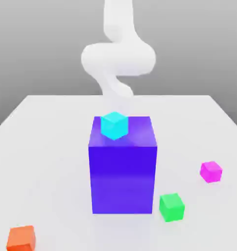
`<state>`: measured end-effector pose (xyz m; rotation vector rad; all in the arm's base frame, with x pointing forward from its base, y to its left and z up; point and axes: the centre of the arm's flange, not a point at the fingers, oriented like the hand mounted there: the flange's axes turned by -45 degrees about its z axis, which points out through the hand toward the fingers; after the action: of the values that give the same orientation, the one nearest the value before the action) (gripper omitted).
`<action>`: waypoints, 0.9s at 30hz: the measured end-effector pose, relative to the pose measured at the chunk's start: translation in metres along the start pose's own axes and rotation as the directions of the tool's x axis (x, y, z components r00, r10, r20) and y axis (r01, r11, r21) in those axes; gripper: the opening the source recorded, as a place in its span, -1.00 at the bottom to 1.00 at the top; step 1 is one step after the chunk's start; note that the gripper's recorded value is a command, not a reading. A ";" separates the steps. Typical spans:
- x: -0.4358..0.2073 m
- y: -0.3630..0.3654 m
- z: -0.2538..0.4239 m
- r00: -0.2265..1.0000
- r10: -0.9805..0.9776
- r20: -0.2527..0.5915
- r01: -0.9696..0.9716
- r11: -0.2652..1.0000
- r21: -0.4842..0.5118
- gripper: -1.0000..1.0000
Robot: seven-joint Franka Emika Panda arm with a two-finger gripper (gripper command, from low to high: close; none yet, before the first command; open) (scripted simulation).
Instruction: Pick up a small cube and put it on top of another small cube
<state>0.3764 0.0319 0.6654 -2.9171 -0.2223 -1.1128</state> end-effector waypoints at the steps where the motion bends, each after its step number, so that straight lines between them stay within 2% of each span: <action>1: -0.004 -0.014 0.023 0.998 -0.062 0.028 0.062 0.998 0.029 0.00; 6: -0.041 -0.092 0.119 0.924 -0.363 0.123 0.338 0.923 0.184 0.00; 12: -0.124 -0.188 0.202 0.709 -0.690 0.145 0.605 0.701 0.377 0.00; 19: -0.261 -0.275 0.255 0.328 -0.943 0.055 0.769 0.301 0.565 0.00; 24: -0.379 -0.316 0.261 -0.013 -0.996 -0.090 0.761 -0.068 0.645 0.00; 27: -0.403 -0.311 0.283 -0.041 -0.995 -0.091 0.749 -0.091 0.656 0.00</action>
<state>0.2247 0.3053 0.1740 -1.9546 -2.4603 -0.0051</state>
